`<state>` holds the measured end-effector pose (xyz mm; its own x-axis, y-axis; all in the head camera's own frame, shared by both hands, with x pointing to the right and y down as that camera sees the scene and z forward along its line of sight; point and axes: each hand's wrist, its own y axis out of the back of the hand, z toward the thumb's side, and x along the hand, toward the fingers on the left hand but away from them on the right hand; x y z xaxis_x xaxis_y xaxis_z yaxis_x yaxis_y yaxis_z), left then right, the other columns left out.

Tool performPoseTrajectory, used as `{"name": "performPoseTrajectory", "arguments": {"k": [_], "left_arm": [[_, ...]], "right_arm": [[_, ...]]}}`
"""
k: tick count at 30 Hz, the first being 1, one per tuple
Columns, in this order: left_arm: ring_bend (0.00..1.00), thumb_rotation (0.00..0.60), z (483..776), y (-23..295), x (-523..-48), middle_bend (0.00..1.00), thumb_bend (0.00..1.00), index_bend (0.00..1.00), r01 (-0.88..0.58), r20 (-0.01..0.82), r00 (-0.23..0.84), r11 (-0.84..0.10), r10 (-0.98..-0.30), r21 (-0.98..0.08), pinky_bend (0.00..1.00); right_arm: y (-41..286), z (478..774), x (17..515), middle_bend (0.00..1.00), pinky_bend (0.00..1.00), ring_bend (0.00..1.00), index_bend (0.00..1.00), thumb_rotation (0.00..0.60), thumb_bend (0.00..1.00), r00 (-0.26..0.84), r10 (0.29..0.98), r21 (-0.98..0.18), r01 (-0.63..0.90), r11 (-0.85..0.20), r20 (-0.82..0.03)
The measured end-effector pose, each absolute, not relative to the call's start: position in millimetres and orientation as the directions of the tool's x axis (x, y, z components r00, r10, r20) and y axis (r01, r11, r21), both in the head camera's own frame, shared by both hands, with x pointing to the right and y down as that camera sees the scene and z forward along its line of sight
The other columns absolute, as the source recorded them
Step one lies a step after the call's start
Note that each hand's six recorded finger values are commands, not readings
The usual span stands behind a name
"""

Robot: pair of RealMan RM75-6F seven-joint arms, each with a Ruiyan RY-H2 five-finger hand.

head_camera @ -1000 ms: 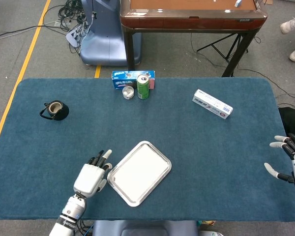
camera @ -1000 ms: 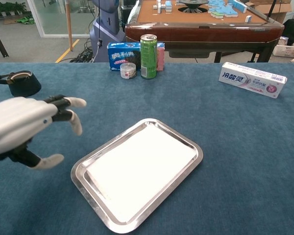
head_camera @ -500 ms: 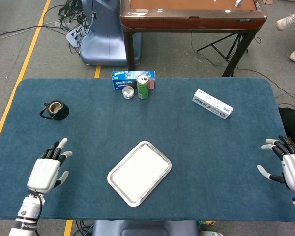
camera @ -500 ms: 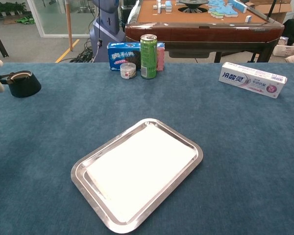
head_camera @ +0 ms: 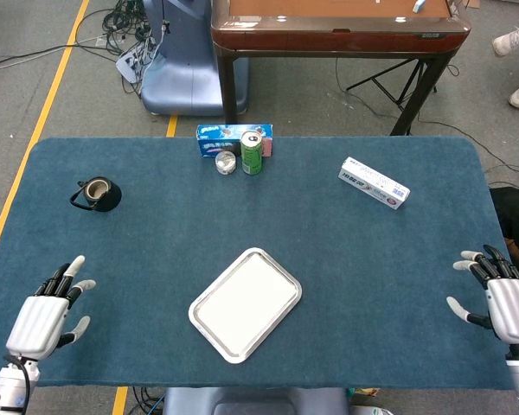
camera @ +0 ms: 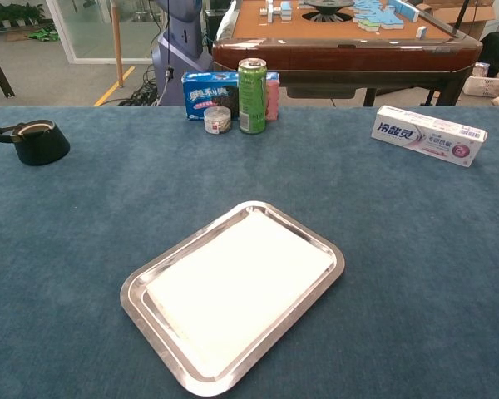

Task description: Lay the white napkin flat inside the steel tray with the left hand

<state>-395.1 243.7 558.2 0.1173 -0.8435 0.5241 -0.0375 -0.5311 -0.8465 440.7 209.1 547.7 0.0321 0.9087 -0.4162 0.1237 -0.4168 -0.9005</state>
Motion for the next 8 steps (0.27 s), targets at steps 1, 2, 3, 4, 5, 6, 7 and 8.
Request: {"name": "performPoseTrajectory", "arguments": {"k": [1,2,3,4,5,6,7,8], "left_arm": [[0.0,0.6,559,243,-397,0.02,0.29,0.28,-0.038,0.526,0.114,-0.532,-0.843,-0.846,0.18],[0.0,0.6,559,242,-398,0.02,0.29,0.28,-0.038,0.527,0.11,-0.533,-0.843,-0.845,0.18],[0.0,0.6,560,241,-400,0.02,0.29,0.28,-0.04,0.529,0.102,-0.534,-0.843,-0.844,0.18],[0.0,0.6,560,241,-402,0.02,0.29,0.28,-0.041,0.529,0.095,-0.534,-0.843,-0.844,0.18],[0.0,0.6,561,239,-403,0.02,0.29,0.28,-0.042,0.528,0.088,-0.533,-0.845,-0.845,0.18],[0.0,0.6,561,238,-405,0.02,0.29,0.28,-0.043,0.526,0.081,-0.53,-0.847,-0.847,0.18],[0.0,0.6,561,237,-406,0.02,0.29,0.28,-0.044,0.524,0.076,-0.528,-0.848,-0.848,0.18],[0.0,0.6,562,237,-407,0.02,0.29,0.28,-0.044,0.523,0.071,-0.527,-0.849,-0.849,0.18]], "right_arm": [[209,549,441,0.26,0.2,0.1,0.35,0.6,0.21,0.03,0.908,-0.9,0.123,-0.418,-0.418],[208,550,442,0.26,0.2,0.1,0.35,0.6,0.21,0.028,0.907,-0.899,0.123,-0.421,-0.421],[208,551,443,0.26,0.2,0.1,0.35,0.6,0.21,0.024,0.904,-0.896,0.123,-0.426,-0.427],[207,553,444,0.26,0.2,0.1,0.35,0.6,0.21,0.02,0.902,-0.894,0.123,-0.431,-0.432],[206,555,445,0.26,0.2,0.1,0.35,0.6,0.21,0.017,0.9,-0.892,0.123,-0.435,-0.437],[205,557,447,0.26,0.2,0.1,0.35,0.6,0.21,0.012,0.896,-0.889,0.124,-0.441,-0.443],[205,558,448,0.26,0.2,0.1,0.35,0.6,0.21,0.009,0.894,-0.887,0.125,-0.445,-0.448],[204,559,449,0.26,0.2,0.1,0.35,0.6,0.21,0.007,0.892,-0.885,0.126,-0.449,-0.452]]}}
